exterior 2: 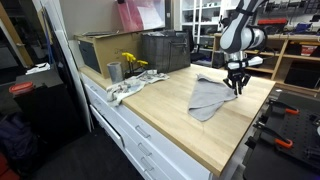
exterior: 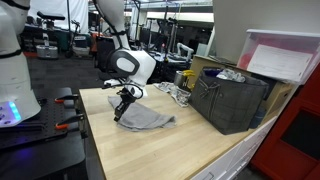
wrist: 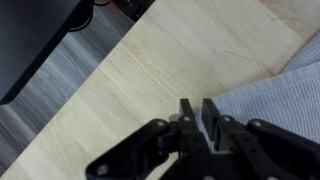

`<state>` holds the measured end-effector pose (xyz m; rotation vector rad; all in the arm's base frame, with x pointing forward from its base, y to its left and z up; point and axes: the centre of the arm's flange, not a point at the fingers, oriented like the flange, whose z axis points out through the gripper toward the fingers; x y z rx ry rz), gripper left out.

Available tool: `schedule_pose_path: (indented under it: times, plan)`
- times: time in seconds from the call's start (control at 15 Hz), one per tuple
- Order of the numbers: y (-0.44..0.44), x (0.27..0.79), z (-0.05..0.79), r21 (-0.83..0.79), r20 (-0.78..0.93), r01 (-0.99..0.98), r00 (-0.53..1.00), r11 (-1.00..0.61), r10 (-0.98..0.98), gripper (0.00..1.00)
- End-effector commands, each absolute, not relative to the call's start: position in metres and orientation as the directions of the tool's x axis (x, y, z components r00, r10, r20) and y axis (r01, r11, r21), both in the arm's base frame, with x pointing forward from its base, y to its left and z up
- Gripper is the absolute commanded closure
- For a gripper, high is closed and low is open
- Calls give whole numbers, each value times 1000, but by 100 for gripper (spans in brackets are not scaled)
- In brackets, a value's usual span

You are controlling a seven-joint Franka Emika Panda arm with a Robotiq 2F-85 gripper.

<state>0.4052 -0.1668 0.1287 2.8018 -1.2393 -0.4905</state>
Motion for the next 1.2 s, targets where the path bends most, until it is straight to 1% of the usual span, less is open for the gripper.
schedule_pose_path:
  times: [0.0,0.47,0.87,0.93,1.0,1.07,1.13]
  plan:
    - [-166,399,140,154,-253,-727,625,-669,-738,100]
    - [-155,403,147,158,-227,-721,639,-675,-735,100]
    - [-129,434,178,113,-178,-716,668,-689,-723,100]
    - [-129,437,180,111,-177,-722,662,-683,-729,74]
    - [-130,438,181,118,-170,-726,657,-677,-734,73]
    - [-135,435,179,129,-170,-733,647,-668,-743,68]
    - [-139,432,178,139,-171,-736,641,-662,-748,59]
